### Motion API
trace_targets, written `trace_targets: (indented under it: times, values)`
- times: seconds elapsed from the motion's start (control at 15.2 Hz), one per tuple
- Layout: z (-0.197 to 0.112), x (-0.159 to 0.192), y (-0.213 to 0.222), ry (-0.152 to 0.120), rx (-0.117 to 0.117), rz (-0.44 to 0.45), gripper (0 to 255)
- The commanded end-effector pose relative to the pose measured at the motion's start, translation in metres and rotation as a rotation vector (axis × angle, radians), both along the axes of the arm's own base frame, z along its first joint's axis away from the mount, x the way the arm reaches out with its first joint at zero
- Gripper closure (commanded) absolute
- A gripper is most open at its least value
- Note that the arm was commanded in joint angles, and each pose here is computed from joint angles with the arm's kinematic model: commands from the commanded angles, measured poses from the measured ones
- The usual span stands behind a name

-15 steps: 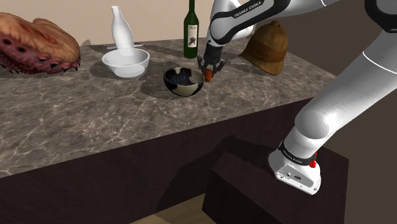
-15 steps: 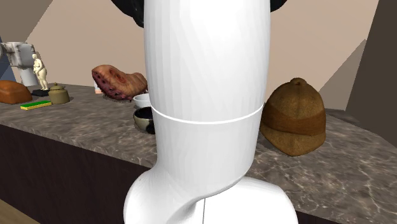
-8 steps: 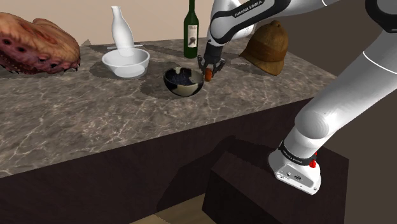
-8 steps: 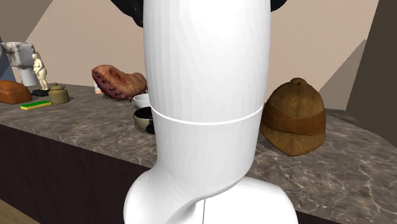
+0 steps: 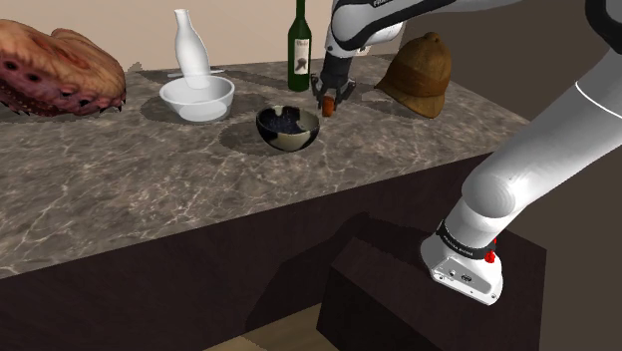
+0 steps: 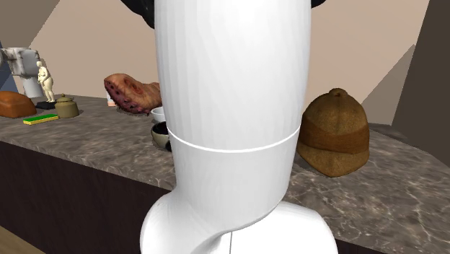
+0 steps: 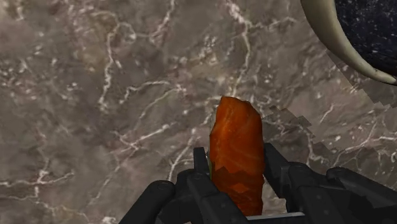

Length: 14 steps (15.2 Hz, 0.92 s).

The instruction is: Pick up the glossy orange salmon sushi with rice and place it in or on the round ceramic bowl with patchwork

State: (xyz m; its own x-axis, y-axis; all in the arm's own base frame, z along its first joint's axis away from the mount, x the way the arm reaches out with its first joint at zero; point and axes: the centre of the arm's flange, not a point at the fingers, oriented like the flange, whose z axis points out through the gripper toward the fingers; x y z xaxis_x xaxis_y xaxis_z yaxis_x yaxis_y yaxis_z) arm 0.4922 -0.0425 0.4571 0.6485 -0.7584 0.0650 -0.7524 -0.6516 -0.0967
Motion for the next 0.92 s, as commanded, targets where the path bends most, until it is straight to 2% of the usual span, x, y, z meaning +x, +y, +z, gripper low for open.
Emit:
trace_targets:
  times: [0.0, 0.86]
  values:
    - [0.012, 0.001, 0.0, 0.0, 0.0, 0.0, 255]
    - [0.08, 0.001, 0.0, 0.0, 0.0, 0.0, 255]
